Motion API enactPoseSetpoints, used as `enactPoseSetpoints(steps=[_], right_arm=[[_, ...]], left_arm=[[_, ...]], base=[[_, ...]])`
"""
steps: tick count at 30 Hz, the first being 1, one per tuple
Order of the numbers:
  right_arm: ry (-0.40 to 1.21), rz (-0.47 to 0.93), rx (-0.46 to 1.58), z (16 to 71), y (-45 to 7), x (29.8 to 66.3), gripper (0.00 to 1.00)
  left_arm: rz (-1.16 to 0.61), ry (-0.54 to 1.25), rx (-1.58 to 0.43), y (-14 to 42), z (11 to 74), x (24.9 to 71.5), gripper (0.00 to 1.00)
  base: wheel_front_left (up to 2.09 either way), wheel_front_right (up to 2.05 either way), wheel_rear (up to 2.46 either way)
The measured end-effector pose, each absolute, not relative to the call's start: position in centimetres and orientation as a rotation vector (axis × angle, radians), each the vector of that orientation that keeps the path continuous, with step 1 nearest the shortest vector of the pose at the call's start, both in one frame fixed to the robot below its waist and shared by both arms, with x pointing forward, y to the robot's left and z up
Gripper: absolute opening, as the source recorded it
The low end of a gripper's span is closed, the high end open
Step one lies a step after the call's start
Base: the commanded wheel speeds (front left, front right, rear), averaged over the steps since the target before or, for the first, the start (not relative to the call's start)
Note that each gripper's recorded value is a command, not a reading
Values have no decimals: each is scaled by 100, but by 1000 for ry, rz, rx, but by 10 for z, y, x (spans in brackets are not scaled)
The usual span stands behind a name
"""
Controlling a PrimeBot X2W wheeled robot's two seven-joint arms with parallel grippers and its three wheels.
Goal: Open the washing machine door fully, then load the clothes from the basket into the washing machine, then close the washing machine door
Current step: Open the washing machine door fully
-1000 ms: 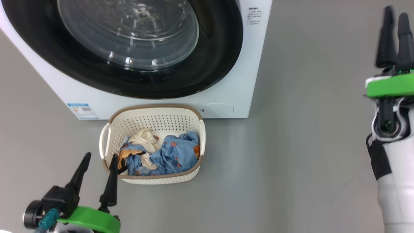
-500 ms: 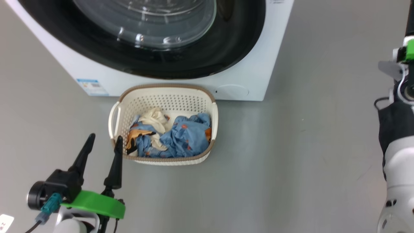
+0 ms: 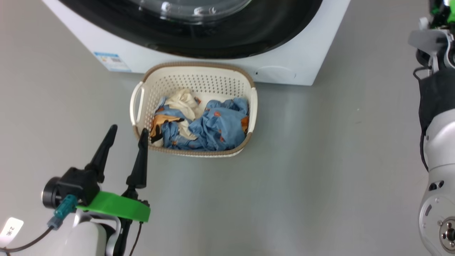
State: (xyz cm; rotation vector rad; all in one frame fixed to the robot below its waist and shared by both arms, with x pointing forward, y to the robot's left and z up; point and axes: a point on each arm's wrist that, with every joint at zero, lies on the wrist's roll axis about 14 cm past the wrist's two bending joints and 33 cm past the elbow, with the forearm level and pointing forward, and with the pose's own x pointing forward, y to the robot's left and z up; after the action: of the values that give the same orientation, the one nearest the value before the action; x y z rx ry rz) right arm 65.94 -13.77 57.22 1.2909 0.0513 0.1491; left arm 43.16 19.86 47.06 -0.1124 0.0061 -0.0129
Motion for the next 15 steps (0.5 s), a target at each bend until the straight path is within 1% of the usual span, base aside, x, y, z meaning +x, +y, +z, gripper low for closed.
enactPoseSetpoints(steps=[7, 15], right_arm=[[225, 264, 1283, 547, -90, 665, 0], [258, 292, 1256, 542, -76, 674, 0]], left_arm=[[-2, 26, -107, 202, 463, 436, 100], [6, 31, -115, 204, 460, 438, 100]], base=[[0, 0, 0], [0, 0, 0]])
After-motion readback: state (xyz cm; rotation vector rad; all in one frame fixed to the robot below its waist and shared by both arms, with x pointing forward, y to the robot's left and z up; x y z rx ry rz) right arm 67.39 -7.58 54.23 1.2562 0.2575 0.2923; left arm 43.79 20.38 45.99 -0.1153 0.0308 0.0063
